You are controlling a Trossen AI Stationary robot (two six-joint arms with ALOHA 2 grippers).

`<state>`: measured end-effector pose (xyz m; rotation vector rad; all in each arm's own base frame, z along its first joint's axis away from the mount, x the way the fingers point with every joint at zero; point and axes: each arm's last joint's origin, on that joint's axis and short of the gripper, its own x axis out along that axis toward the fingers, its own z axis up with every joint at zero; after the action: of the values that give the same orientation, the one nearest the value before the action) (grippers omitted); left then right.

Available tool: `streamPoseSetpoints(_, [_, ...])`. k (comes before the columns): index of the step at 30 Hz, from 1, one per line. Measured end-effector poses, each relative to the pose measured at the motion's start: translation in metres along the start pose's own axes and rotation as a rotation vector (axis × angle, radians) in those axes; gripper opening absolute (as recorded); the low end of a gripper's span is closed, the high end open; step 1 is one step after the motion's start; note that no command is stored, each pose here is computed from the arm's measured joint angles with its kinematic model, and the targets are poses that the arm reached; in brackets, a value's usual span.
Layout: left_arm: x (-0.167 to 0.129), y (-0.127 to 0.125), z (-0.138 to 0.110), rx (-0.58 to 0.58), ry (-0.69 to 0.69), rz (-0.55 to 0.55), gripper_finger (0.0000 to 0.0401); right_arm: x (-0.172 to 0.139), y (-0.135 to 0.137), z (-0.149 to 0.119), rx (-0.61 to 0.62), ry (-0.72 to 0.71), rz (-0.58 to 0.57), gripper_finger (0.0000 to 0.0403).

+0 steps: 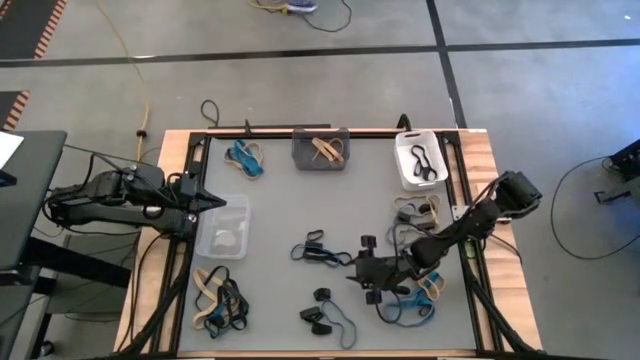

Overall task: Sort rubber bands into baskets
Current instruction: Put the black rubber band into the white bin

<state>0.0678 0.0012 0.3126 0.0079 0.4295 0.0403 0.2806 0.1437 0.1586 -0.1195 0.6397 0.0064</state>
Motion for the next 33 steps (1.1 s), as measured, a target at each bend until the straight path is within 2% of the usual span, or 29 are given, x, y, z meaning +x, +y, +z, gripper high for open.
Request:
streamPoseSetpoints(20, [0.000, 0.000, 0.000, 0.000, 0.000, 0.000, 0.0000, -0.001, 0.000, 0.000, 0.041, -0.012, -0.042, 0.0194])
streamPoseSetpoints(33, [0.000, 0.000, 0.000, 0.000, -0.001, -0.001, 0.0000, 0.030, 0.005, -0.025, 0.014, 0.062, -0.087, 0.0194])
